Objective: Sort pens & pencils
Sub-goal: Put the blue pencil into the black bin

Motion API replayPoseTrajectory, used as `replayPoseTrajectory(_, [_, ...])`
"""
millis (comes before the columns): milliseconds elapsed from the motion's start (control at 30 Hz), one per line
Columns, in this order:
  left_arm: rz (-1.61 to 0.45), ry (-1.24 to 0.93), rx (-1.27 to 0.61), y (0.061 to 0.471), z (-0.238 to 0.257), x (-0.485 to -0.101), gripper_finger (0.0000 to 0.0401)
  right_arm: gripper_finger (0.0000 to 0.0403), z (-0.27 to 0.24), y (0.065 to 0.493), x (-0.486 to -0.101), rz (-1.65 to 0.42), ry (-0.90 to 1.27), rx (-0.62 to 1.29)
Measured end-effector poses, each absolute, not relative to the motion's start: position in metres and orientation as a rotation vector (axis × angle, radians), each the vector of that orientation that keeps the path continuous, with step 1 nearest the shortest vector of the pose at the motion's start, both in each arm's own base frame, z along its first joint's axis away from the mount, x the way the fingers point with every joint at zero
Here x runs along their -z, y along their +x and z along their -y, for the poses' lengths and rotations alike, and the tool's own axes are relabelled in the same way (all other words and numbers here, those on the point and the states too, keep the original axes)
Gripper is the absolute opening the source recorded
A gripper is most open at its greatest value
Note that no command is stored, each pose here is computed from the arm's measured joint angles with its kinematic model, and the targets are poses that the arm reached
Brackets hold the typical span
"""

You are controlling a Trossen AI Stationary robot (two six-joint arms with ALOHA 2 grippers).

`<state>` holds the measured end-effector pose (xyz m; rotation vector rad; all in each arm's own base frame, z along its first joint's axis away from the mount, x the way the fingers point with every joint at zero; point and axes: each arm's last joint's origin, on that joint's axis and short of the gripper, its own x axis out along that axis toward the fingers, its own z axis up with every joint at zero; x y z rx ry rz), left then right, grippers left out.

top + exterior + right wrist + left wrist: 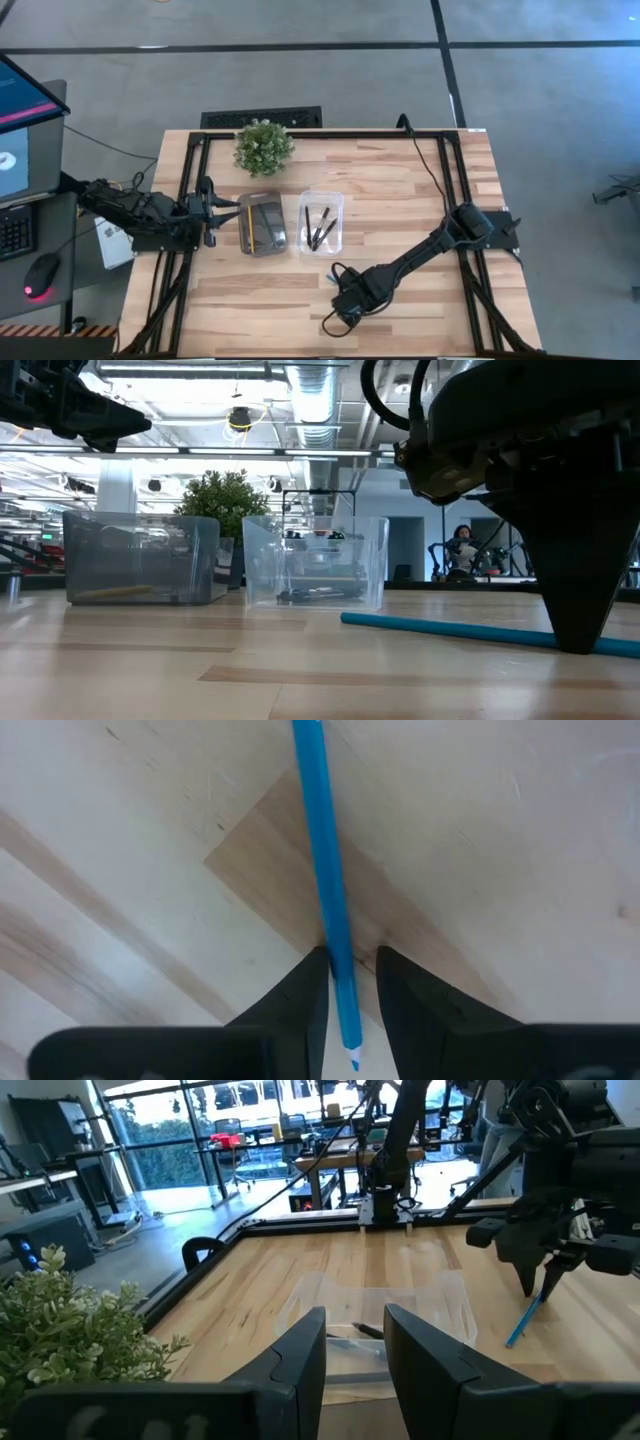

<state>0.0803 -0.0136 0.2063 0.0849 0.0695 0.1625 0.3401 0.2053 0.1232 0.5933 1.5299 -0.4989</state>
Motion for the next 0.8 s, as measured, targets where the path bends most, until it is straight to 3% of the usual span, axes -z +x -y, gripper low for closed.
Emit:
replayPoseTrajectory(200, [-0.069, 0.085, -0.163, 0.0803, 0.0136, -0.2063, 0.0096, 0.0098, -0.2051, 0.34, -0.1232, -1.53, 0.588, 0.5])
replayPoseTrajectory(567, [-0.069, 0.085, -0.163, 0.0803, 0.0136, -0.2063, 0.0096, 0.0037, -0.2051, 0.3402, -0.1233, -1.525, 0.585, 0.499])
replayPoseTrajectory(800, [-0.07, 0.086, -0.162, 0.0803, 0.0136, -0.2063, 0.0096, 0.0046, -0.2047, 0.3404, -0.1233, -1.507, 0.571, 0.51])
